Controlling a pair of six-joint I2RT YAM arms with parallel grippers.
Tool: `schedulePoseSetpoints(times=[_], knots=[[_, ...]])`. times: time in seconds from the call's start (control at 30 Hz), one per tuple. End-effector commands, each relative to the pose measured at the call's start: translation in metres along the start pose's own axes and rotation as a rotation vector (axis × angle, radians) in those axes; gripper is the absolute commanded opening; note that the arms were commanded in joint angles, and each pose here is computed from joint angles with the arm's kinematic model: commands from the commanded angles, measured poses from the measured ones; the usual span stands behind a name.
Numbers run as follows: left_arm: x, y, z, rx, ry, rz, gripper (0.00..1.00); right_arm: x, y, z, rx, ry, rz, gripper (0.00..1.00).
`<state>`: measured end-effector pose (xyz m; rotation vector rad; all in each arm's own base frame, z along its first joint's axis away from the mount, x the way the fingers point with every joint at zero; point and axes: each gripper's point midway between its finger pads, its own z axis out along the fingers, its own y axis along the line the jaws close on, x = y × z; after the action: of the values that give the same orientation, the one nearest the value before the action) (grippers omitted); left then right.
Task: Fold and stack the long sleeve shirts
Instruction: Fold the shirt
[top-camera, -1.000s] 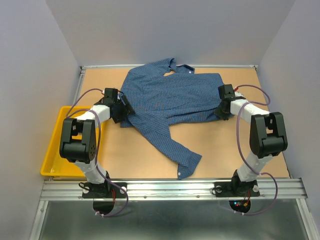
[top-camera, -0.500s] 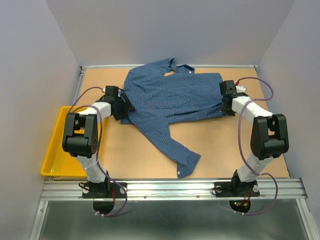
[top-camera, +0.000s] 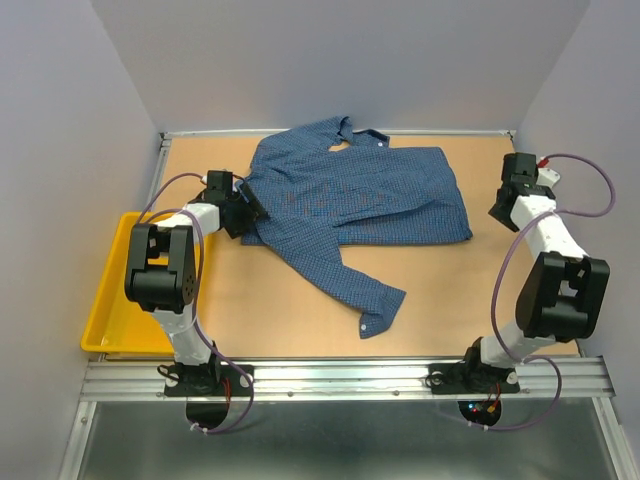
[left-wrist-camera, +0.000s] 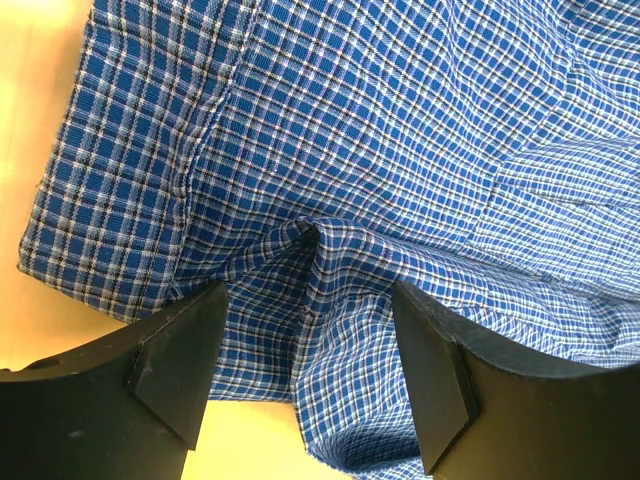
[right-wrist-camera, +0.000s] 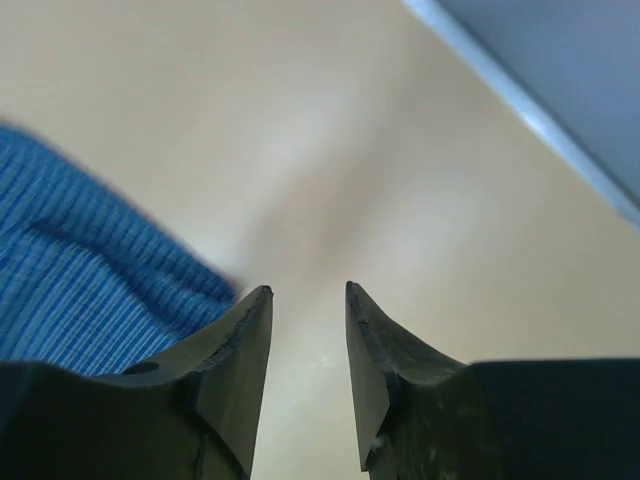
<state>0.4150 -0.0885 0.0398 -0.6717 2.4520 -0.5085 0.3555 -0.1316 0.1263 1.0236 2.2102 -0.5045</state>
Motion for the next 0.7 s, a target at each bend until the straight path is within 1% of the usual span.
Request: schedulePoseSetpoints(times=[0.0,0.03,0.07,0.1,0.13,0.17,0.23,0.27,0.33,0.37,0.43,0.47,0.53,0.57,0.6,0.67], knots=[[0.018,0.028,0.003,-0.086,0.057,-0.002,0.79,0.005,0.039,-0.027,-0.246,0.048,0.034,0.42],[0.019,0.027,0.004,-0.083,0.061,-0.003,0.79,0.014,0.051,-0.032,-0.314,0.084,0.031,0.44],[0.019,0.026,0.004,-0.077,0.061,-0.004,0.79,0.027,0.067,-0.042,-0.425,0.149,0.041,0.44],[0.020,0.025,0.003,-0.074,0.066,-0.007,0.79,0.036,0.074,-0.046,-0.476,0.181,0.052,0.45],[0.020,0.023,0.002,-0.065,0.070,-0.006,0.79,0.054,0.079,-0.045,-0.524,0.221,0.066,0.45],[0.020,0.021,-0.002,-0.059,0.070,-0.006,0.79,0.063,0.087,-0.054,-0.601,0.256,0.072,0.46],[0.016,0.015,-0.011,-0.040,0.058,-0.002,0.80,0.082,0.090,-0.054,-0.627,0.309,0.112,0.47],[0.014,0.013,-0.015,-0.034,0.050,0.001,0.82,0.087,0.092,-0.056,-0.646,0.331,0.120,0.49],[0.009,0.007,-0.026,-0.026,0.030,0.003,0.86,0.087,0.094,-0.058,-0.655,0.324,0.137,0.57],[0.002,0.000,-0.037,-0.007,0.001,0.009,0.88,0.085,0.095,-0.057,-0.659,0.315,0.136,0.61],[-0.002,-0.004,-0.047,0.008,-0.026,0.009,0.90,0.082,0.100,-0.054,-0.666,0.304,0.134,0.61],[-0.006,-0.009,-0.056,0.024,-0.050,0.012,0.90,0.078,0.105,-0.058,-0.697,0.306,0.125,0.61],[-0.005,-0.009,-0.062,0.029,-0.058,0.012,0.90,0.076,0.119,-0.063,-0.764,0.310,0.106,0.58],[-0.007,-0.012,-0.068,0.041,-0.069,0.016,0.90,0.071,0.130,-0.076,-0.832,0.301,0.074,0.55],[-0.003,-0.012,-0.070,0.045,-0.062,0.016,0.90,0.078,0.143,-0.085,-0.869,0.306,0.027,0.55],[-0.003,-0.016,-0.078,0.066,-0.073,0.027,0.90,0.089,0.161,-0.104,-0.953,0.310,-0.080,0.57]])
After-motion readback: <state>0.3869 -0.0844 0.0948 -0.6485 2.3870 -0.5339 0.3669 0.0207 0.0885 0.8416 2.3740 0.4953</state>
